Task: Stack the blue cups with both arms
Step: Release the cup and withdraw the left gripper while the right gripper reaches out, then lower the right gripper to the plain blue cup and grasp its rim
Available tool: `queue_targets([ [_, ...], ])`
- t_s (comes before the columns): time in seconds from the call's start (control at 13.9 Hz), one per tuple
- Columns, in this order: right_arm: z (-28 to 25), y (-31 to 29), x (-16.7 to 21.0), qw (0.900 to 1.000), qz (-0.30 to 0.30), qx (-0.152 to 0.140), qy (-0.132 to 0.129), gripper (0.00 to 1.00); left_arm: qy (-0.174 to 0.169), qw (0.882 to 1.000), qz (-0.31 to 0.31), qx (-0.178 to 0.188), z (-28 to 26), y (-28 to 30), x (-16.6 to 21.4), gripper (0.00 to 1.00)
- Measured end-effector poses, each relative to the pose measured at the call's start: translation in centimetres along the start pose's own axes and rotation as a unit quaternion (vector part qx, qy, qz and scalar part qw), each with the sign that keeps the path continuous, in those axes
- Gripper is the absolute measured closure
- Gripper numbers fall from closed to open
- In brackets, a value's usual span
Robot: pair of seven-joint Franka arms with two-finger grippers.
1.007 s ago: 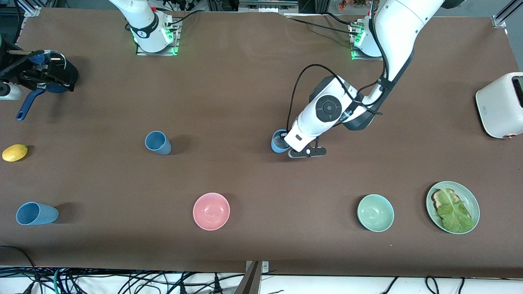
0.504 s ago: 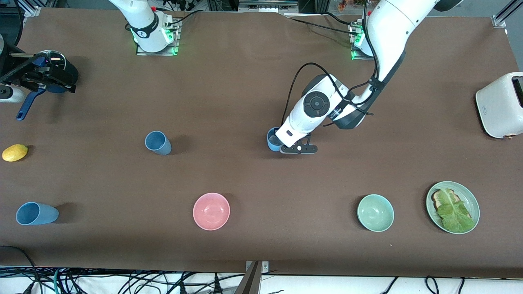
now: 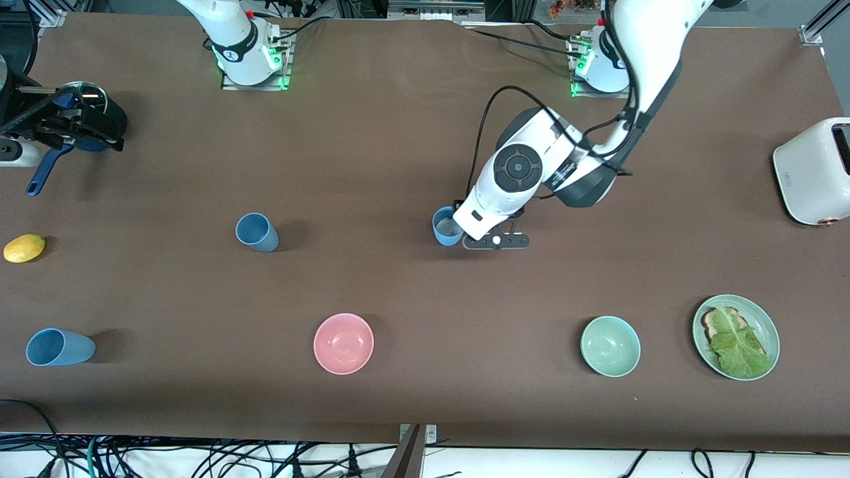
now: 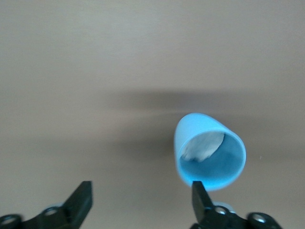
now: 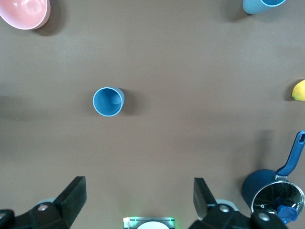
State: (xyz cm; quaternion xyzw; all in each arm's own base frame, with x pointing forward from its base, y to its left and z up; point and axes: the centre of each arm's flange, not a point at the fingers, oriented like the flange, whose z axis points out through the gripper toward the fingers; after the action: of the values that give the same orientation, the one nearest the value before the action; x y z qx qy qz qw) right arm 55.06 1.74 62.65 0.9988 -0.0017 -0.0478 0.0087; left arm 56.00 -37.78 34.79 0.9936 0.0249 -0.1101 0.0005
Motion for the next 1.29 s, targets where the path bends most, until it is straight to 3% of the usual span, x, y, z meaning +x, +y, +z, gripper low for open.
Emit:
queue_targets([
  [0.29, 0.5, -0.1, 0.4, 1.000, 0.000, 0.000, -0.003, 0.00, -0.025, 0.998, -0.043, 0.031, -8.1, -6.4, 2.1, 0.00],
  [0.58, 2.8, -0.2, 2.3, 1.000, -0.001, 0.000, -0.010, 0.00, -0.023, 1.000, -0.011, 0.017, -14.3, -18.7, 5.0, 0.00],
  [0.79, 4.6, -0.5, 3.8, 1.000, -0.005, 0.001, -0.014, 0.00, -0.015, 1.000, 0.012, 0.020, -19.0, -24.6, 3.5, 0.00],
  [1.01, 7.7, -2.4, 6.9, 1.000, -0.020, 0.002, 0.005, 0.00, 0.000, 0.999, 0.033, 0.018, -22.8, -27.5, 1.0, 0.00],
  [1.15, 9.2, -5.2, 8.6, 0.999, -0.042, 0.002, 0.031, 0.00, 0.003, 0.999, 0.034, 0.007, -24.2, -30.5, -0.4, 0.00],
  [1.29, 10.1, -8.4, 9.0, 0.997, -0.064, 0.001, 0.037, 0.00, 0.030, 0.999, 0.027, -0.012, -25.4, -34.3, -1.5, 0.00],
])
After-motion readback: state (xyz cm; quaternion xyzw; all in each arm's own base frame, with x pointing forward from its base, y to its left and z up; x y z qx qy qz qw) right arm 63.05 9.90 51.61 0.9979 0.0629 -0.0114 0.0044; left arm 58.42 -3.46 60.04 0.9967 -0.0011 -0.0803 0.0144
